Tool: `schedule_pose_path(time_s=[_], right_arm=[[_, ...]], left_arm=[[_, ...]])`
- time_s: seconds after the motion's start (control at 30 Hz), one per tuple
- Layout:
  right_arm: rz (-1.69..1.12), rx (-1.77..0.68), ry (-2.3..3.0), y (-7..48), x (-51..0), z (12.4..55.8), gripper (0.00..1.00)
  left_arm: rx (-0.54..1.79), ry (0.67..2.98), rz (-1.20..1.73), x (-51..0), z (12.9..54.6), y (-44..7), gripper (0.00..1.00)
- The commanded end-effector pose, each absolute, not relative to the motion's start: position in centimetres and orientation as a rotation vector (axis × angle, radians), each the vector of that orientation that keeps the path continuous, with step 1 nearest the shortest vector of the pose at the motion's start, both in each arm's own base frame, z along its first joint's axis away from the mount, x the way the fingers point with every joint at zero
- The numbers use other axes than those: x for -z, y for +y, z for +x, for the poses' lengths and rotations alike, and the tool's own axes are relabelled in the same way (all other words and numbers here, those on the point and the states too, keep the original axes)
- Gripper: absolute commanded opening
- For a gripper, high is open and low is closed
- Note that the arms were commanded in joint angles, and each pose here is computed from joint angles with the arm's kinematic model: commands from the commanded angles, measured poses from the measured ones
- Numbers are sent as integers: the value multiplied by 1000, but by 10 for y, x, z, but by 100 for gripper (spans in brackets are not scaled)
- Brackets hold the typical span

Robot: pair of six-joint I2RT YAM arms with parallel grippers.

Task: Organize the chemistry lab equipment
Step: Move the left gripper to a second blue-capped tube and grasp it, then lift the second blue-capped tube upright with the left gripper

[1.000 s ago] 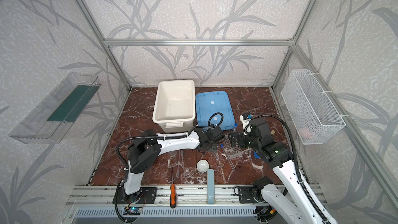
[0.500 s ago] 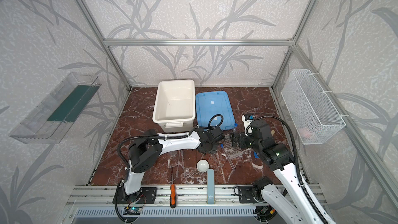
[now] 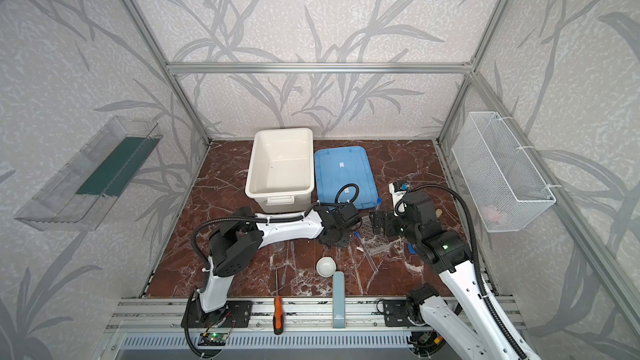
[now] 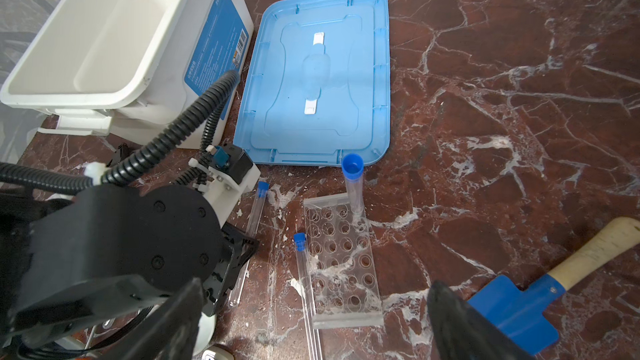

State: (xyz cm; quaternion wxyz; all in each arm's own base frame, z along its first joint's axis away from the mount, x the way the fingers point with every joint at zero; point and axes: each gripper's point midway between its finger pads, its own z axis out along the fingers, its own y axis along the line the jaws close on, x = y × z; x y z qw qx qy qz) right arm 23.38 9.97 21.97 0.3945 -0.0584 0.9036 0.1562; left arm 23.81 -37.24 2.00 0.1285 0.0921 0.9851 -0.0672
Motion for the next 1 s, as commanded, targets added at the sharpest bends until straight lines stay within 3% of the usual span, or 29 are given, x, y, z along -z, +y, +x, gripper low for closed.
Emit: schedule_pose_path(time_s=[0.0,0.27,0.63,0.97], right_arm=[[-151,-400,2262,101,-229,239,99],[-154,-389,2252,100,-234,242,99],[-32,-613,2201,100,-254,247,99],[-77,-754,2135,113,-289,244,100]], left_arm=[[166,2869,239,-19,239,-368,25],[281,2787,245,-40,248,-379,20],[444,2674,292,-71,253,-391,20],[647,2286,478,-146,261,-394,20]])
